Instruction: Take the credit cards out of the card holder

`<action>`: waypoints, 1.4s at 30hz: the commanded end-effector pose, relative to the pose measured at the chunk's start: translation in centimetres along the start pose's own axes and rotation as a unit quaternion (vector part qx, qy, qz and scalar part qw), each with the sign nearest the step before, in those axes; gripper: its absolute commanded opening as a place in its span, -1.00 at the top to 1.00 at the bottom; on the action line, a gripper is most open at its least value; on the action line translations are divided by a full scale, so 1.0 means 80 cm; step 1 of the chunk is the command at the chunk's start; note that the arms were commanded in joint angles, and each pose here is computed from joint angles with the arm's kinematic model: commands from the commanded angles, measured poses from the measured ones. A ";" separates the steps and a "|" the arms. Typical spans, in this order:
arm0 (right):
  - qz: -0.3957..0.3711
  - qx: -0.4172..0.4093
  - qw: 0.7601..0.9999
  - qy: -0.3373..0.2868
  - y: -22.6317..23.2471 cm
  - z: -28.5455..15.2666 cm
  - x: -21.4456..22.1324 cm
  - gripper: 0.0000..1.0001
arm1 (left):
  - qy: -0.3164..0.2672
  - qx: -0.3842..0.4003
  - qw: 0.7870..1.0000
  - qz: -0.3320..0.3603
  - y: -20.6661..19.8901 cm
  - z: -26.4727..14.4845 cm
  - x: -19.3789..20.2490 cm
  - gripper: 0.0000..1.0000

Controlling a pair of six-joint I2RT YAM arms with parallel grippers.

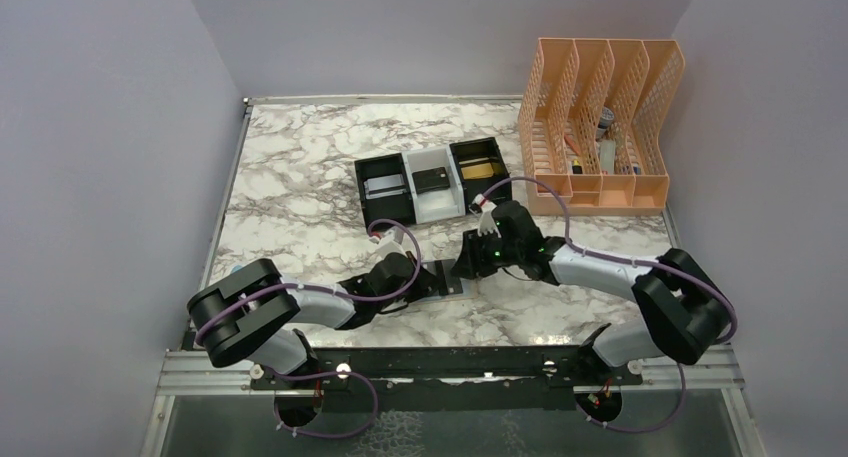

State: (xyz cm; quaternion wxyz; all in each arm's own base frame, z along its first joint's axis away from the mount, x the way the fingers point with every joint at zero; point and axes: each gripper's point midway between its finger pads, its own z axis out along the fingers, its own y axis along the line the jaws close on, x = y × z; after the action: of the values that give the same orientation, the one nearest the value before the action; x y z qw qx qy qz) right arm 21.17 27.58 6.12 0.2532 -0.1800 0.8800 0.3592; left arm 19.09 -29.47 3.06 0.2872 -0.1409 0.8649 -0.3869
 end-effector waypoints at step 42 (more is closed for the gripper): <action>0.069 0.104 0.992 0.037 -0.080 0.022 0.071 0.26 | 0.009 0.039 0.999 -0.029 -0.010 0.005 0.009 1.00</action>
State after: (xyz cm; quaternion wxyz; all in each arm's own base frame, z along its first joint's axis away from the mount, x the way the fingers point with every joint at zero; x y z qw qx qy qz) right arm 21.06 27.13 2.61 0.2406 -0.1233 0.8915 0.3636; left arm 19.70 -30.99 3.39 0.2804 -0.1586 0.8436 -0.4296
